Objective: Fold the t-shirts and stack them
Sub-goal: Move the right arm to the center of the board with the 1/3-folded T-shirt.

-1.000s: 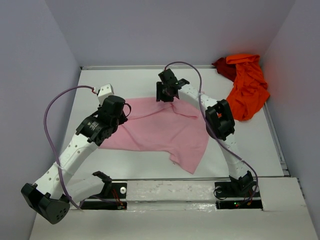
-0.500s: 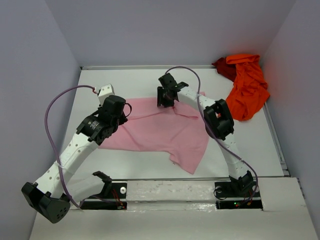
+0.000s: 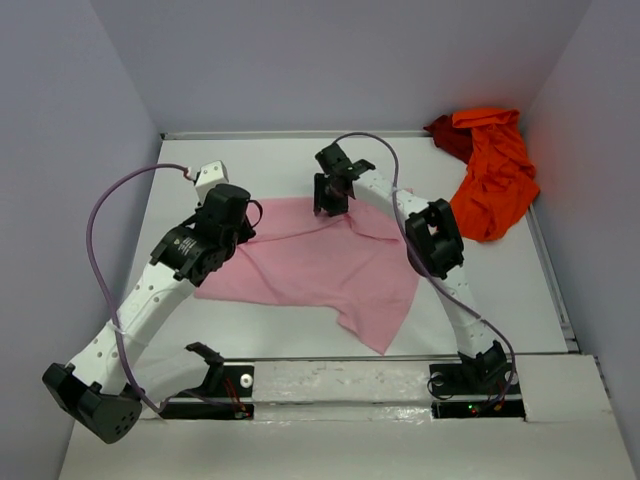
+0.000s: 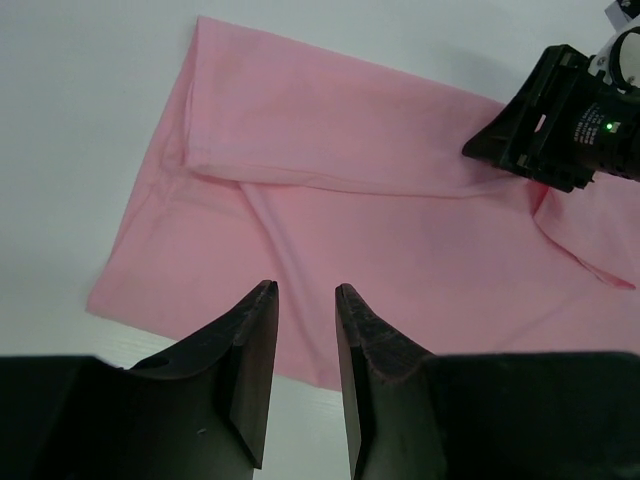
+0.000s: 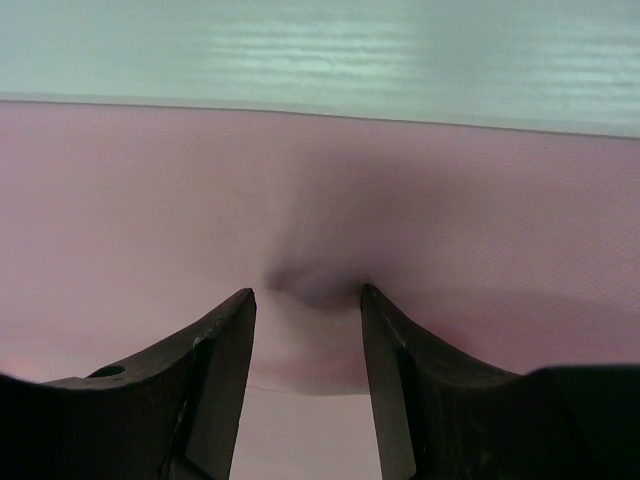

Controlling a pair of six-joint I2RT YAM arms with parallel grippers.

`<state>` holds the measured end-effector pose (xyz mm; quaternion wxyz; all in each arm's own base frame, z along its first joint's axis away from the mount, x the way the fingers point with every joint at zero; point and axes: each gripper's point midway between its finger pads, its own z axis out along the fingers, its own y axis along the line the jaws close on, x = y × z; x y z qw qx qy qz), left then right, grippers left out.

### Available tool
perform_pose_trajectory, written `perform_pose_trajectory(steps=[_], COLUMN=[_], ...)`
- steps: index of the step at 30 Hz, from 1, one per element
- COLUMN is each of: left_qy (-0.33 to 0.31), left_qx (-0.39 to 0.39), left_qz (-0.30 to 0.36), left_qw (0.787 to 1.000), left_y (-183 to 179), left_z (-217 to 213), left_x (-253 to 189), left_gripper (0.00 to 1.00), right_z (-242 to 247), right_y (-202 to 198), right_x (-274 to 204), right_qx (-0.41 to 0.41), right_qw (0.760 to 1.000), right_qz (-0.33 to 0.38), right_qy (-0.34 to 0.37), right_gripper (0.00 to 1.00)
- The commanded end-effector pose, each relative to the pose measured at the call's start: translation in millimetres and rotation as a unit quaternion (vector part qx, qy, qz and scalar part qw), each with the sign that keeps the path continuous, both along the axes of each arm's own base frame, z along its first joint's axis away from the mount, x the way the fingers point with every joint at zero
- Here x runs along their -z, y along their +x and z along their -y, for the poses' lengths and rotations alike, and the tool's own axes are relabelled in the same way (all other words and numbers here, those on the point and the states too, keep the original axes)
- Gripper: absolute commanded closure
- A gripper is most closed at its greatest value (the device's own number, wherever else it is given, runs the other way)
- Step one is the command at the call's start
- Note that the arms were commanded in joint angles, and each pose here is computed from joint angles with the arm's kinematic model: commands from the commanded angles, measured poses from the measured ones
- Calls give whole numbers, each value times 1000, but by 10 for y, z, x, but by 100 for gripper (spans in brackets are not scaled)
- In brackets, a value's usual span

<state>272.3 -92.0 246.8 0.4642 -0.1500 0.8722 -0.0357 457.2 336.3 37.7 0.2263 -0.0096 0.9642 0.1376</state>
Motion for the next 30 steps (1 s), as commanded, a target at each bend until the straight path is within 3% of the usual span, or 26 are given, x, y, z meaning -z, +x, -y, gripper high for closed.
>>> perform_pose_trajectory(steps=[1,10,16,20,24,30], left_qy=[-6,-15,-19,-22,-23,-20], left_qx=[1,1,6,7,10,7], left_qz=[27,38,31,30,31,32], left_qw=[1000,999,999,999,999,999], left_y=[-19,-53,-104,-132,-137,-96], left_z=[-30,-45,-41,-48,-44,-34], left_x=[-275,-436,-390,-377,-362,-315], left_gripper=[61,61,61,61,61,61], right_z=[39,244,249,209,-58,-107], right_y=[263,906,1200,1393,1430,1426], right_x=[104,-45,-147,-320,-945,-2125], right_qx=[22,58,20,-9,-88,-101], right_qw=[1000,996,990,982,954,916], right_qz=[3,57,120,151,221,316], right_qy=[7,44,65,116,180,226], right_gripper=[47,46,45,45,46,44])
